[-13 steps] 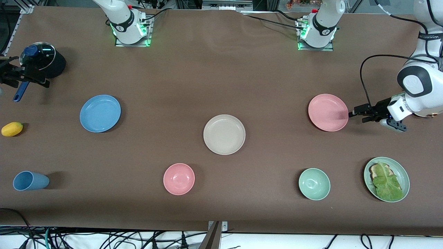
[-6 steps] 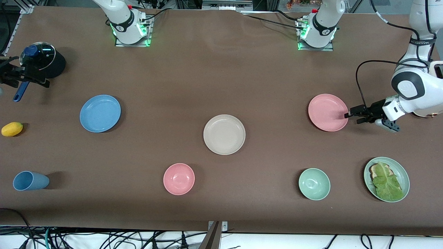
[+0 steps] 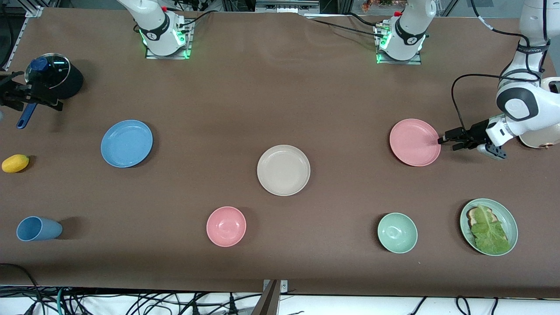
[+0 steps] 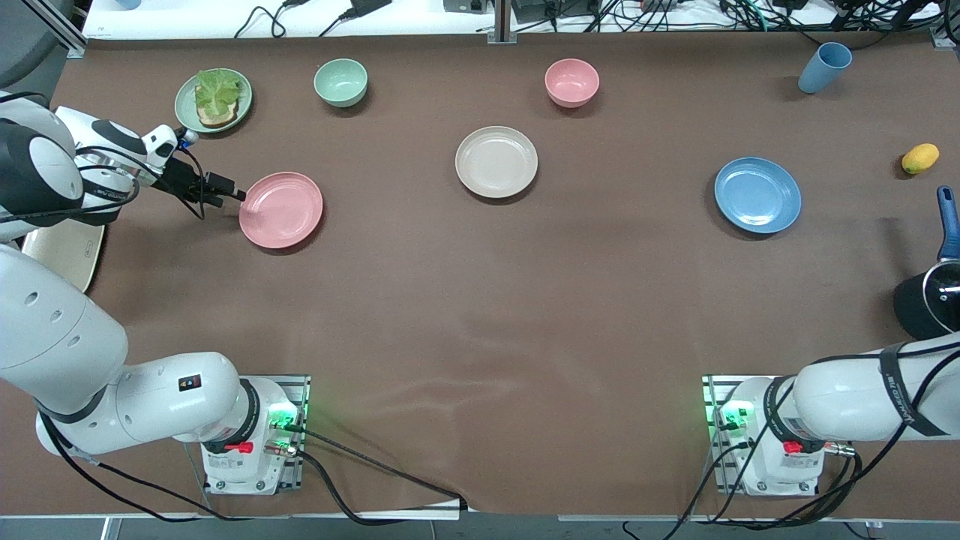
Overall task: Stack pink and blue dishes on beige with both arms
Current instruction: 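Grasp the pink plate rim with the left gripper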
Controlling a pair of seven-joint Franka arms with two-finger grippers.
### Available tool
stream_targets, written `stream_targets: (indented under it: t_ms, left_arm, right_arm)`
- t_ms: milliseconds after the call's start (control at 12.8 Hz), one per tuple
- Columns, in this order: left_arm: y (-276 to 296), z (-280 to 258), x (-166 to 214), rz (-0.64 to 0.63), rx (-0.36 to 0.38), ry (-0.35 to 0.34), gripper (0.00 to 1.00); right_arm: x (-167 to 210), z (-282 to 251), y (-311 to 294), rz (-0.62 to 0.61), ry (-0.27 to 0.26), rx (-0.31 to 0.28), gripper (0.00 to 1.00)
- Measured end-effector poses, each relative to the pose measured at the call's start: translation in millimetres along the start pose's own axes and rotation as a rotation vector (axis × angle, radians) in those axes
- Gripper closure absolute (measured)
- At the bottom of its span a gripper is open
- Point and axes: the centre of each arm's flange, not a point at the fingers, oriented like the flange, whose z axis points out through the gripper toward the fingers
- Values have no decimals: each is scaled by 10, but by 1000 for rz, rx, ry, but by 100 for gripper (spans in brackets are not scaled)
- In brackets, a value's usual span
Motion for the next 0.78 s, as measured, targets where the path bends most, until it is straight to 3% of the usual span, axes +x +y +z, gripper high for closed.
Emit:
stream_targets:
  t_ms: [547, 703, 781]
  left_arm:
    - [-7, 191, -41, -52, -40, 13, 1]
    - [-2, 199, -39, -51, -40, 12, 5]
    - [0, 200, -38, -51, -40, 12, 13]
  right_arm:
    - [-2, 2, 9, 2, -1, 0, 0]
    - [-6, 4, 13, 3, -4, 0, 0]
    - [-6, 5, 14, 3, -5, 0, 0]
